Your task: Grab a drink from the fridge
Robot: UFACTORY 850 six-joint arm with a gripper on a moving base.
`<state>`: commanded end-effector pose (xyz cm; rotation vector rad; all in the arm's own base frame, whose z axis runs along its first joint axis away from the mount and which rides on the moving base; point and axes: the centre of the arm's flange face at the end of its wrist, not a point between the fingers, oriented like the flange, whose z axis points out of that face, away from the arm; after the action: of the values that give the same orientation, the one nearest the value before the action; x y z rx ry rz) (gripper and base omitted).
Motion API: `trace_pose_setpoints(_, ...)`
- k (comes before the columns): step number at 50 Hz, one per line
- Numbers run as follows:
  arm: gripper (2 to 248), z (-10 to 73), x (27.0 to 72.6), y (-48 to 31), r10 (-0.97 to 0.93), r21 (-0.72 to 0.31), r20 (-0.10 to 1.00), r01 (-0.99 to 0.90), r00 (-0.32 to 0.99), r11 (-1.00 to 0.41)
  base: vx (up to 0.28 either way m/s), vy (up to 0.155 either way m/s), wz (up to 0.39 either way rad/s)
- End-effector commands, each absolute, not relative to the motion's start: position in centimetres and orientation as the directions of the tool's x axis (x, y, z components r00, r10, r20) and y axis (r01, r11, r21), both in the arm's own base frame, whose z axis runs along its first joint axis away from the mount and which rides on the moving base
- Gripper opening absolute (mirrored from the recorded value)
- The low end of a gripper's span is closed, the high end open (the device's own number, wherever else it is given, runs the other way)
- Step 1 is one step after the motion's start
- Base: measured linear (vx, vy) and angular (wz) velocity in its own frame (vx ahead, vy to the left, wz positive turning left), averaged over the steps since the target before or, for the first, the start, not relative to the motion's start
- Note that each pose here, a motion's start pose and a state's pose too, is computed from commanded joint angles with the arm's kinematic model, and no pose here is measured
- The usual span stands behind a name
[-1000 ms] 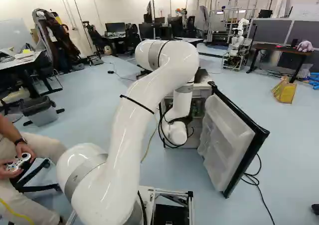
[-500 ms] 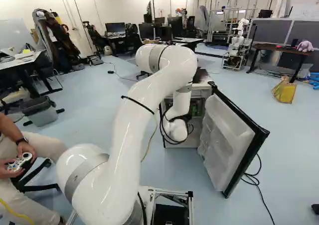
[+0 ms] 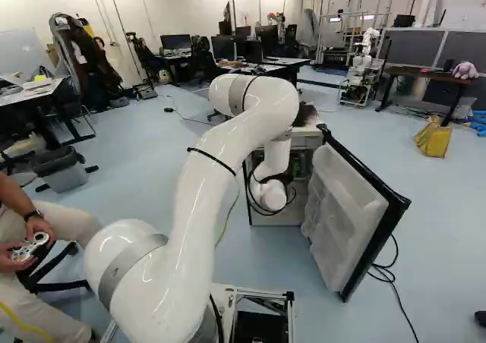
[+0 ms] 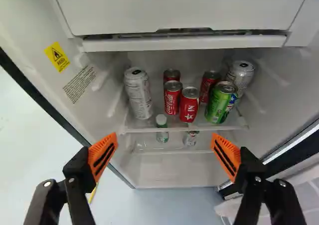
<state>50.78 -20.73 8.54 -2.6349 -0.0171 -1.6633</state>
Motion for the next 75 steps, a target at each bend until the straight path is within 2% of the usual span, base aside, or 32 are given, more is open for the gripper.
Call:
trace_pose_setpoints(32,247,6.7,53.8,-21.6,-0.002,0.007,0.867,-0.016,0.499,-1.000,0.000,0.000,0.000)
trace_pose_setpoints(62,247,6.1,55.9,-21.7,0.014,0.019,0.876,-0.005,0.482,-1.000,0.000,0.000,0.000)
trace_pose_setpoints(63,240,6.1,55.9,-21.7,0.014,0.019,0.876,-0.005,0.482,-1.000,0.000,0.000,0.000)
trace_pose_setpoints(67,240,6.1,55.9,-21.7,0.014,0.019,0.876,-0.005,0.482,-1.000,0.000,0.000,0.000)
trace_pose_setpoints(68,227,6.1,55.9,-21.7,0.014,0.019,0.876,-0.005,0.482,-1.000,0.000,0.000,0.000)
trace_pose_setpoints(72,227,6.1,55.9,-21.7,0.014,0.019,0.876,-0.005,0.482,-1.000,0.000,0.000,0.000)
trace_pose_setpoints(73,215,6.1,55.9,-21.7,0.014,0.019,0.876,-0.005,0.482,-1.000,0.000,0.000,0.000)
trace_pose_setpoints(75,215,6.1,55.9,-21.7,0.014,0.019,0.876,-0.005,0.482,-1.000,0.000,0.000,0.000)
